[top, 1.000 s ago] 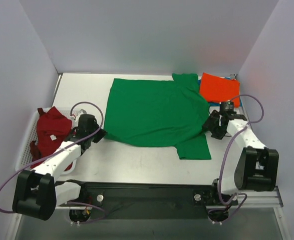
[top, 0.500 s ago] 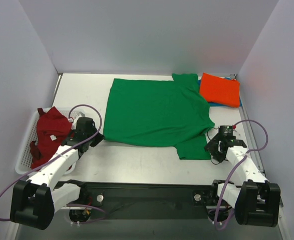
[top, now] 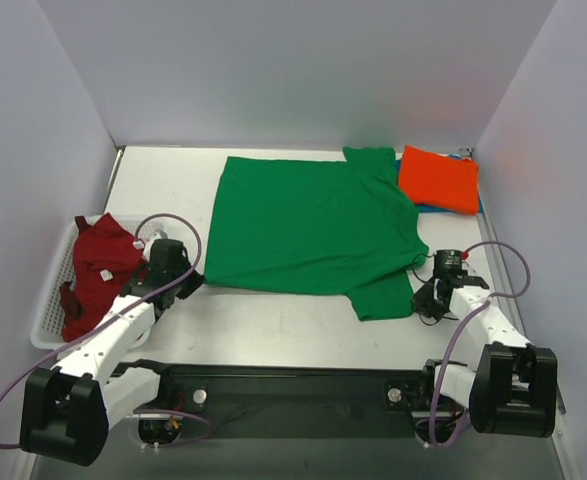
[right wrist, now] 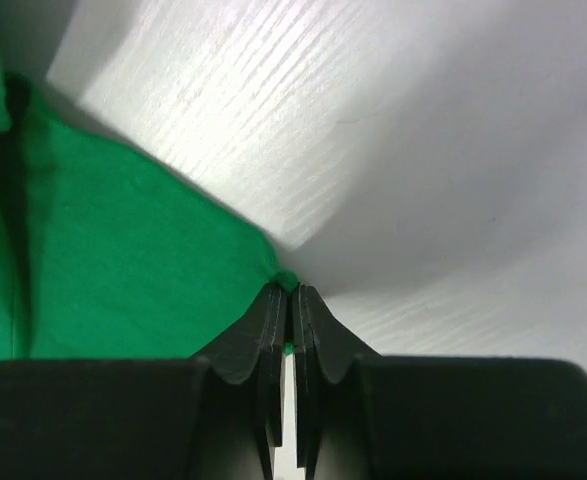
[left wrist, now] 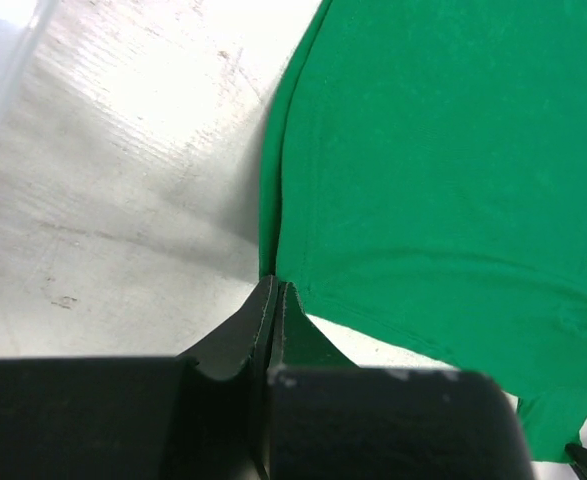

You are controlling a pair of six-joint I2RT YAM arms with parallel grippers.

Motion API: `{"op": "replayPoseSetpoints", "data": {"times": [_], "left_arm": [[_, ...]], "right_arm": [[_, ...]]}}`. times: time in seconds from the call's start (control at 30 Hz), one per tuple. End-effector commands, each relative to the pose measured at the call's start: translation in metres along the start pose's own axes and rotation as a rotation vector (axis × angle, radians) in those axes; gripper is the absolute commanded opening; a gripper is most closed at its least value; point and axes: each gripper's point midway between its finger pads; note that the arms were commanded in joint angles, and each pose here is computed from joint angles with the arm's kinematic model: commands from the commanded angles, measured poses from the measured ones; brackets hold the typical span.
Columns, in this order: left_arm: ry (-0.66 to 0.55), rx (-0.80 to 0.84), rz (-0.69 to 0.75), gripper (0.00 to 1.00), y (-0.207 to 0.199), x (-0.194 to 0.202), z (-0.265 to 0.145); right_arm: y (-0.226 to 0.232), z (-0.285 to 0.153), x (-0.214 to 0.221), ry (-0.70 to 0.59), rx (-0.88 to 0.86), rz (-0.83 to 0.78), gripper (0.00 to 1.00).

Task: Fold and stack the t-shirts
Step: Grap the side of the flattened tshirt closest away from the robot with both arms, then fold the flattened tshirt in 1/3 of the way

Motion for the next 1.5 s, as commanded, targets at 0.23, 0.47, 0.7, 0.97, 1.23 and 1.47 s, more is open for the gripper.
{"op": "replayPoseSetpoints", "data": {"times": [0.23, 0.47, 0.7, 0.97, 1.23, 1.47], "left_arm": [[-0.055, -0.051, 0.015, 0.00, 0.017, -0.007, -0.014], [-0.064, -0.073, 0.023, 0.00, 0.026, -0.005, -0.027], [-0.076, -0.083, 0.027, 0.00, 0.035, -0.001, -0.044], [-0.096, -0.066, 0.031, 0.00, 0.039, 0.003, -0.060], [-0.058, -0.067, 0.038, 0.00, 0.017, -0.011, -0.029], [-0.073, -0.095, 0.022, 0.00, -0.009, -0.043, 0.005]], "right_arm": [[0.000, -0.081, 0.008, -0.020, -0.155, -0.024, 0.00], [0.003, -0.137, 0.018, -0.027, -0.307, 0.005, 0.00], [-0.007, -0.171, 0.025, -0.041, -0.355, -0.004, 0.00], [-0.017, -0.187, 0.033, -0.055, -0.396, -0.010, 0.00], [0.018, -0.162, 0.008, -0.043, -0.355, -0.066, 0.00], [0.070, -0.128, -0.030, -0.053, -0.312, -0.109, 0.00]]}}
Point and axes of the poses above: each gripper's point midway between its finger pads, its own z axis out along the fingers, its own y axis along the line the jaws close on, x = y × z, and after that the axes turned 13 degrees about z, right-handed
